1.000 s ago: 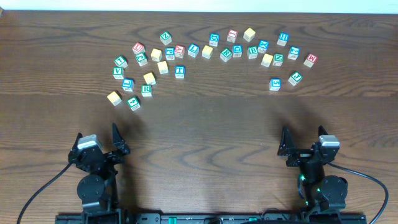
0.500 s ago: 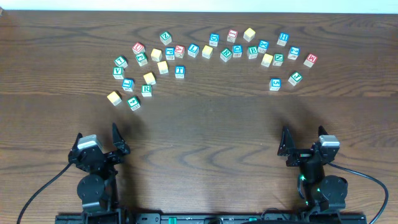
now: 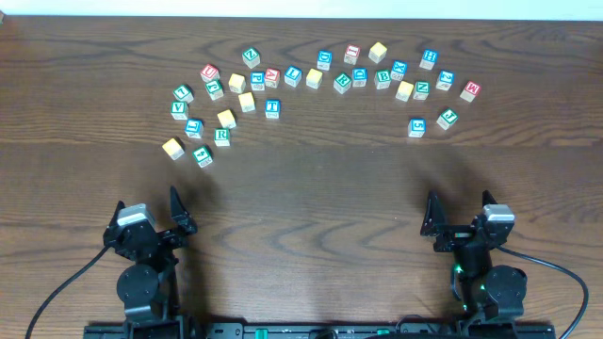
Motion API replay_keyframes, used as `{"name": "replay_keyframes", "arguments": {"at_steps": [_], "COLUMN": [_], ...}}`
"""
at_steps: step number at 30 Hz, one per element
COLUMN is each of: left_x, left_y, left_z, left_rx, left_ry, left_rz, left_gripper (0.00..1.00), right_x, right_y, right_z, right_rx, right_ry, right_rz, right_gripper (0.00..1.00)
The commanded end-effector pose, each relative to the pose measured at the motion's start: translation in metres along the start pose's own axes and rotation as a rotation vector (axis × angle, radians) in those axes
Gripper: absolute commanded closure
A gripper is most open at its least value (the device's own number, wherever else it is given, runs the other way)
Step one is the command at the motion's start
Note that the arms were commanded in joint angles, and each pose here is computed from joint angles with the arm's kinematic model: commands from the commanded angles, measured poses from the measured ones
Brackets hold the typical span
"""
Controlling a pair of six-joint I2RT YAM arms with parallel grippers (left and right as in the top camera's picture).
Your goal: Spell out ROBOT
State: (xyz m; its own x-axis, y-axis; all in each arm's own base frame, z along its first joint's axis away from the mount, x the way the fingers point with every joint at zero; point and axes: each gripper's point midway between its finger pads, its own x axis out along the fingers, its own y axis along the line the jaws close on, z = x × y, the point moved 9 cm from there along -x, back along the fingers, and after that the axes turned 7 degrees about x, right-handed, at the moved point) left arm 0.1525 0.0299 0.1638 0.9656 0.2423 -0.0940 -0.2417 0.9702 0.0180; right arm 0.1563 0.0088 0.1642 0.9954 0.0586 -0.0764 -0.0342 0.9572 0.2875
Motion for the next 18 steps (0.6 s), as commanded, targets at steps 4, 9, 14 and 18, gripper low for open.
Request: {"name": "replay_keyframes", "arguments": {"at_steps": [4,9,14,18], "left_x": [0.0009,0.0009,0.0008,-0.0005], "left_y": [0.001,0.0004,0.0004,0.0006], "left_z": [-0.0105,-0.0098,-0.0074,-0.001], "left_rx": [0.017,0.017,0.016,0.014], "left_ry": [0.043,0.038,0.025,0.009], "left_rz": [0.009,0.002,0.002,0.003], "left_gripper": [0.07,0.06,0.07,0.06], "right_x": [-0.0001,-0.0001,-0.0001,-0.0001], "right_y": [-0.0007,-0.0007,-0.0007,-0.0007], "right_z": [-0.0007,-0.0007,-0.0007,-0.0007], "right_rx": [-0.014,-0.014,-0.014,-0.014], "right_ry": [-0.002,-0.002,-0.002,-0.002], "right_rz": [0.0,0.0,0.0,0.0], "right_gripper": [0.01,0.01,0.01,0.01]}}
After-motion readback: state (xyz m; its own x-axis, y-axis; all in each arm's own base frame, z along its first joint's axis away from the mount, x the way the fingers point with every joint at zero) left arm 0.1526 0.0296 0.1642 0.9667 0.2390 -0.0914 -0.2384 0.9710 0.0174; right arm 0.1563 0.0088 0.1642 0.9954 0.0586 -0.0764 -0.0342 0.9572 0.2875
